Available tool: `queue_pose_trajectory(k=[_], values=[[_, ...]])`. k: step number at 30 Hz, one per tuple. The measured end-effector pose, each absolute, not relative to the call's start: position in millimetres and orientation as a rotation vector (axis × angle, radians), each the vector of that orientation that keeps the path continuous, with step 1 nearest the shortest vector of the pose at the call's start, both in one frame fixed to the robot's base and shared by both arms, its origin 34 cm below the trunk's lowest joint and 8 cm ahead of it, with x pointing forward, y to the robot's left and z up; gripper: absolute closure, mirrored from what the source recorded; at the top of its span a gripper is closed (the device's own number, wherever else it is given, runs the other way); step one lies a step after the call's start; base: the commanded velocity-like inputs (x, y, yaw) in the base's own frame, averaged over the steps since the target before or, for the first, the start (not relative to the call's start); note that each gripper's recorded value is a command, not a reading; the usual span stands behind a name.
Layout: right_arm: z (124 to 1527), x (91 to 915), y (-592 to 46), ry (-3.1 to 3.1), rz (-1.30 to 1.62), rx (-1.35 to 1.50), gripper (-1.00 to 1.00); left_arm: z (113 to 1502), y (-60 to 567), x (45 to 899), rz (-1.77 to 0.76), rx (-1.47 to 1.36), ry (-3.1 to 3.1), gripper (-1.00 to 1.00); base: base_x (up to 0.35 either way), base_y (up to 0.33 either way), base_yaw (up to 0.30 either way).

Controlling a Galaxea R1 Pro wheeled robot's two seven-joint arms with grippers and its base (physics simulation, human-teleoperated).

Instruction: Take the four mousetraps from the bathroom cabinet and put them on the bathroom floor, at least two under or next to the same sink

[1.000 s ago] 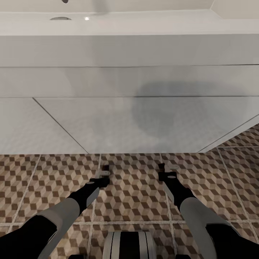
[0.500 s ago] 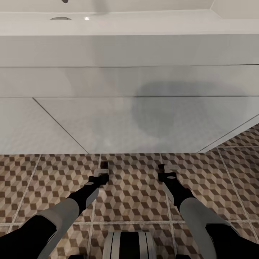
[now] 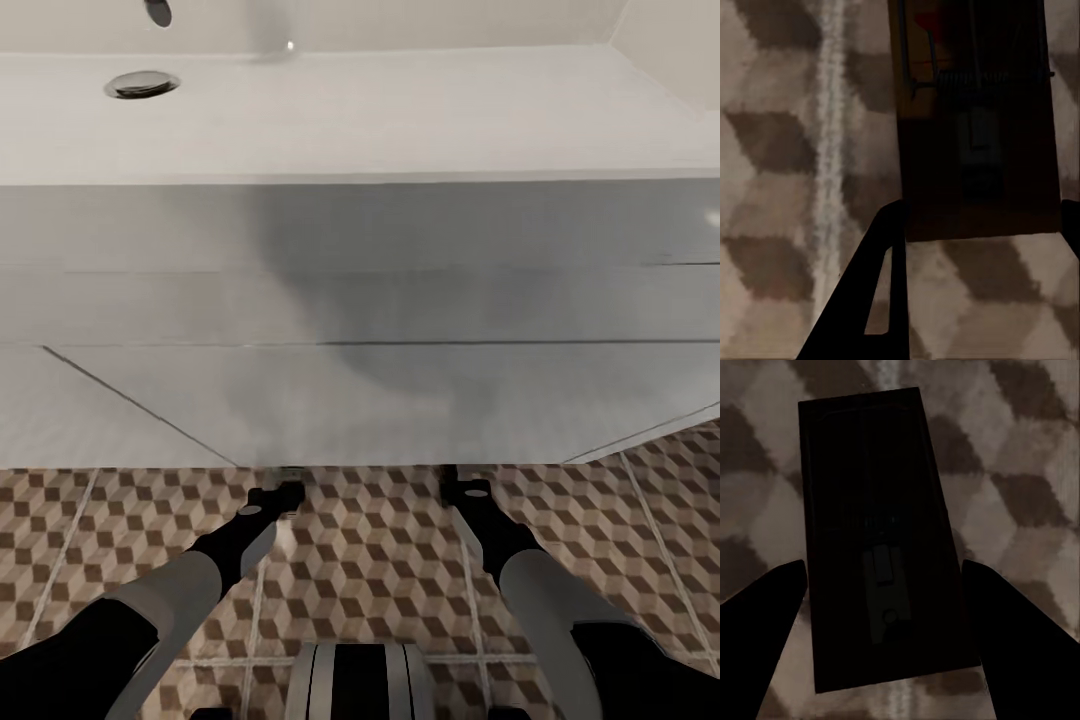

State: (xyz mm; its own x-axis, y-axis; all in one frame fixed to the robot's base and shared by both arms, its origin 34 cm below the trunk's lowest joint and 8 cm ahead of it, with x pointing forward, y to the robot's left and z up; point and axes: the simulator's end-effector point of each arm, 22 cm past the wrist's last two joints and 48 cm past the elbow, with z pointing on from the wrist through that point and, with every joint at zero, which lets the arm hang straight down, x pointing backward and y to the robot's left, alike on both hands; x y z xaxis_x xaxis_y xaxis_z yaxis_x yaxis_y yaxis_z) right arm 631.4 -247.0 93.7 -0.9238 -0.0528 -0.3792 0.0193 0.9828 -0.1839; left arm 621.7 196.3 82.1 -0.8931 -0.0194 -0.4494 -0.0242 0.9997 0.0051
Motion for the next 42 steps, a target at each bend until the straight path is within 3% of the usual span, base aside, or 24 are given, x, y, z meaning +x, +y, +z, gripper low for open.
queue_pose_trajectory(k=[23,42], values=[[92.0,628.9,-246.7,2.743,-0.257,-0.018,1.0,78.5,200.3,615.6,0.018,-0.047,2.691,1.0,0.021,0.0,0.0],[67.1,577.6,-241.8,2.833,-0.249,-0.037,1.0,67.5,212.3,592.1,0.052,-0.053,2.745,1.0,0.0,0.0,0.0]])
